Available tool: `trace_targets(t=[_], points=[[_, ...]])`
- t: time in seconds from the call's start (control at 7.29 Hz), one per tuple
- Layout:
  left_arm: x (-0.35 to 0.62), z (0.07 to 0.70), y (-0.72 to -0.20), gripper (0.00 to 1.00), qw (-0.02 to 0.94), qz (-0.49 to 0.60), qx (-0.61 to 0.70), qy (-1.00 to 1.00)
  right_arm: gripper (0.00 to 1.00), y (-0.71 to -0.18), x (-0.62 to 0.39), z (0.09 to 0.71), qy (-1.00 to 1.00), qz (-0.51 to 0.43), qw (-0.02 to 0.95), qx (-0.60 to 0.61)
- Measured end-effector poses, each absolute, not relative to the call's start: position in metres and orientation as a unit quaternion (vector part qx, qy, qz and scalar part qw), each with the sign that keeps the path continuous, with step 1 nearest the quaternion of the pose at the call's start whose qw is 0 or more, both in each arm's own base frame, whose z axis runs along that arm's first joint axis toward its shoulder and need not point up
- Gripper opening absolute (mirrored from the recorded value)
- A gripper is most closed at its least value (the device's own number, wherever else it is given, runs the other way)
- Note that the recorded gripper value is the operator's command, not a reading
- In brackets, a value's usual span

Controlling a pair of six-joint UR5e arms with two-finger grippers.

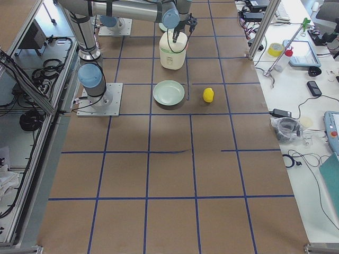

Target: Press rice cooker button

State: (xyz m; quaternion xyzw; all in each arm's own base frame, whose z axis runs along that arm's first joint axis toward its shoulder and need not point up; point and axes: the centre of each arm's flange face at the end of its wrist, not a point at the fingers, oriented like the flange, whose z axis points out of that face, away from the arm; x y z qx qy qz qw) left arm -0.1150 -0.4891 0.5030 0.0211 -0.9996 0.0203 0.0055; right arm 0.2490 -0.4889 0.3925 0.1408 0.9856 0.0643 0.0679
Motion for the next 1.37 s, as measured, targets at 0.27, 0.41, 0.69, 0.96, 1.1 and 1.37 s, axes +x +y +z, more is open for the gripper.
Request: trace_targets(t=[0.27, 0.41, 0.69, 0.96, 1.1, 1.37], points=[[-0.115, 0.503, -0.489, 1.0, 0.006, 0.02, 0.021, -1.0, 1.0, -0.499, 0.244, 0.44, 0.984, 0.03, 0.056, 0.165], [-0.115, 0.503, -0.489, 1.0, 0.006, 0.02, 0.021, -1.0, 1.0, -0.503, 0.238, 0.465, 0.985, 0.019, 0.044, 0.168], [-0.115, 0.503, -0.489, 1.0, 0.006, 0.02, 0.021, -1.0, 1.0, -0.511, 0.218, 0.494, 0.988, 0.003, 0.027, 0.151], [-0.115, 0.503, -0.489, 1.0, 0.006, 0.02, 0.021, -1.0, 1.0, -0.517, 0.195, 0.503, 0.992, -0.007, 0.009, 0.125], [-0.115, 0.503, -0.489, 1.0, 0.006, 0.02, 0.021, -1.0, 1.0, -0.518, 0.185, 0.505, 0.994, -0.01, -0.001, 0.112], [-0.115, 0.503, -0.489, 1.0, 0.006, 0.02, 0.021, -1.0, 1.0, -0.519, 0.165, 0.508, 0.995, -0.003, -0.012, 0.098]])
